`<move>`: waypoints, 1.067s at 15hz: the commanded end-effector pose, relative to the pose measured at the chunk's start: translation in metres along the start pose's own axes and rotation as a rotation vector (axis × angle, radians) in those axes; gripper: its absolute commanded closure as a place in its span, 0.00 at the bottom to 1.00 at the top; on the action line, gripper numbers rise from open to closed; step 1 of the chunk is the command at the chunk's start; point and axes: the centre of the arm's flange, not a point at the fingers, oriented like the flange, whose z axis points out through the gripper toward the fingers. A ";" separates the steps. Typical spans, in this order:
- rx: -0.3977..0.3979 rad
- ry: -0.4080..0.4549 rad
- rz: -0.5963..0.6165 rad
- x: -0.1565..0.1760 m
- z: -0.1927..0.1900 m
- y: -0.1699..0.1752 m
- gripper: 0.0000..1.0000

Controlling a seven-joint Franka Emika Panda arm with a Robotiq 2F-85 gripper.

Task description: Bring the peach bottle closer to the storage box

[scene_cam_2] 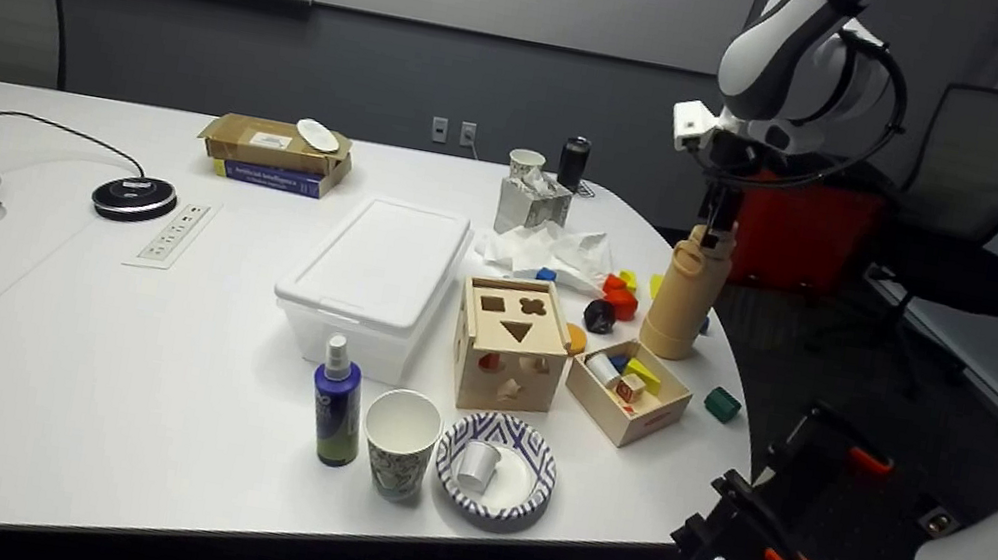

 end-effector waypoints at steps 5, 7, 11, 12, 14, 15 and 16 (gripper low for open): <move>0.036 -0.047 -0.223 0.014 -0.033 -0.006 0.00; 0.026 -0.049 -0.313 0.014 -0.030 -0.006 0.00; 0.004 -0.044 -0.434 0.012 -0.019 -0.004 0.00; 0.001 -0.042 -0.457 0.011 -0.016 -0.004 0.00; -0.005 -0.031 -0.492 0.010 -0.013 -0.005 0.00; -0.016 -0.027 -0.507 0.011 -0.011 -0.005 0.00; -0.026 -0.023 -0.520 0.011 -0.009 -0.005 0.00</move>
